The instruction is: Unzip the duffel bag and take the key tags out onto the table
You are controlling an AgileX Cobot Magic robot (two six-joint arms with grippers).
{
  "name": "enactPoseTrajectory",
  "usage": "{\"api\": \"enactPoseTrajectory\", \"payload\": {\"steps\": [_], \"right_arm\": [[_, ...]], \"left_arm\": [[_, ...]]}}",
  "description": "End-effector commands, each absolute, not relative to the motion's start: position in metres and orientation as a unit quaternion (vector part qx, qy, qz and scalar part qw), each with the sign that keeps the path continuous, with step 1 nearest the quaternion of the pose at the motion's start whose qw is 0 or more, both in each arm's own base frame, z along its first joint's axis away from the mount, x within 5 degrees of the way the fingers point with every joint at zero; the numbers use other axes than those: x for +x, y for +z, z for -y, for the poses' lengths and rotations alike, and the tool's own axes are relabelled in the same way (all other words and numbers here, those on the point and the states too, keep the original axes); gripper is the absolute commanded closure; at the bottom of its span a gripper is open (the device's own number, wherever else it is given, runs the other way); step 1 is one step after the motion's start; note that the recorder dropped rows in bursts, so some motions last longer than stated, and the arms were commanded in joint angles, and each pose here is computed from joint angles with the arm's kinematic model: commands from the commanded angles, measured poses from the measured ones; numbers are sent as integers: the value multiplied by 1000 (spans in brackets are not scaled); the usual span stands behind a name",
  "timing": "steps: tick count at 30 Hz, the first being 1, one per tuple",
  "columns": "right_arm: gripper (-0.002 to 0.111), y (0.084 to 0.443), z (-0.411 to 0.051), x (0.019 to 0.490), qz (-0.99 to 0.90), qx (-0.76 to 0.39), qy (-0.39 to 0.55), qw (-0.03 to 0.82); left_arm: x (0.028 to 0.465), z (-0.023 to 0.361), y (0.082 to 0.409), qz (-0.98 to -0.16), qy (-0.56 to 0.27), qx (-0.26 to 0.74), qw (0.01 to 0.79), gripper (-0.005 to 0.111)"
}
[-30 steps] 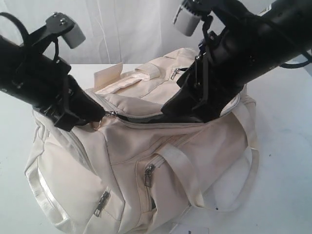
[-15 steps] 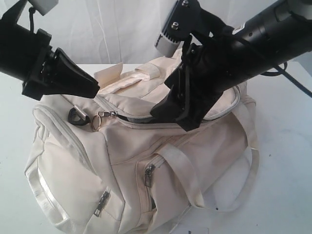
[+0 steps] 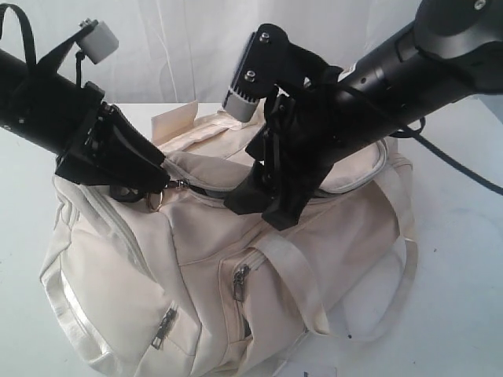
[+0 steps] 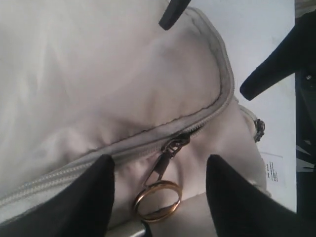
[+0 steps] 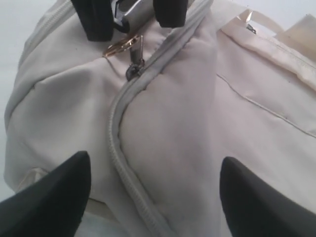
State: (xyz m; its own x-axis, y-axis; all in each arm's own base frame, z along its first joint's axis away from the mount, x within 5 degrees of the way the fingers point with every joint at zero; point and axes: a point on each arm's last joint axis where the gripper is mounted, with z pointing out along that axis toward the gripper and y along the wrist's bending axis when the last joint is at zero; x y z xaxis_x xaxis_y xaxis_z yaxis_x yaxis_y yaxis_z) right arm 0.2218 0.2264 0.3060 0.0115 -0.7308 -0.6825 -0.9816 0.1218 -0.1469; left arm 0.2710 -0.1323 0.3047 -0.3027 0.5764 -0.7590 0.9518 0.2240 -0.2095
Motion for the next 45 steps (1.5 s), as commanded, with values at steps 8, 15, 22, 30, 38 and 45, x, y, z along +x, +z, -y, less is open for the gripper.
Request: {"api": "enactPoseTrajectory", "payload": {"steps": [8, 15, 22, 30, 38, 45], "right_arm": [[41, 299, -231, 225, -677, -634, 190, 323], [67, 297, -230, 222, -681, -637, 198, 302], [93, 295, -229, 219, -679, -645, 201, 287], [106, 296, -228, 217, -677, -649, 204, 279], [106, 300, -225, 212, -673, -655, 210, 271], [106, 299, -225, 210, -677, -653, 215, 262]], "left_arm": [[266, 139, 298, -729, -300, 564, 248, 49], [266, 156, 286, -726, -296, 577, 228, 50], [266, 157, 285, -734, -295, 569, 225, 75], [260, 155, 302, -727, -289, 566, 260, 107], [242, 147, 332, -716, -262, 570, 307, 107], [264, 136, 329, -765, -157, 515, 354, 107]]}}
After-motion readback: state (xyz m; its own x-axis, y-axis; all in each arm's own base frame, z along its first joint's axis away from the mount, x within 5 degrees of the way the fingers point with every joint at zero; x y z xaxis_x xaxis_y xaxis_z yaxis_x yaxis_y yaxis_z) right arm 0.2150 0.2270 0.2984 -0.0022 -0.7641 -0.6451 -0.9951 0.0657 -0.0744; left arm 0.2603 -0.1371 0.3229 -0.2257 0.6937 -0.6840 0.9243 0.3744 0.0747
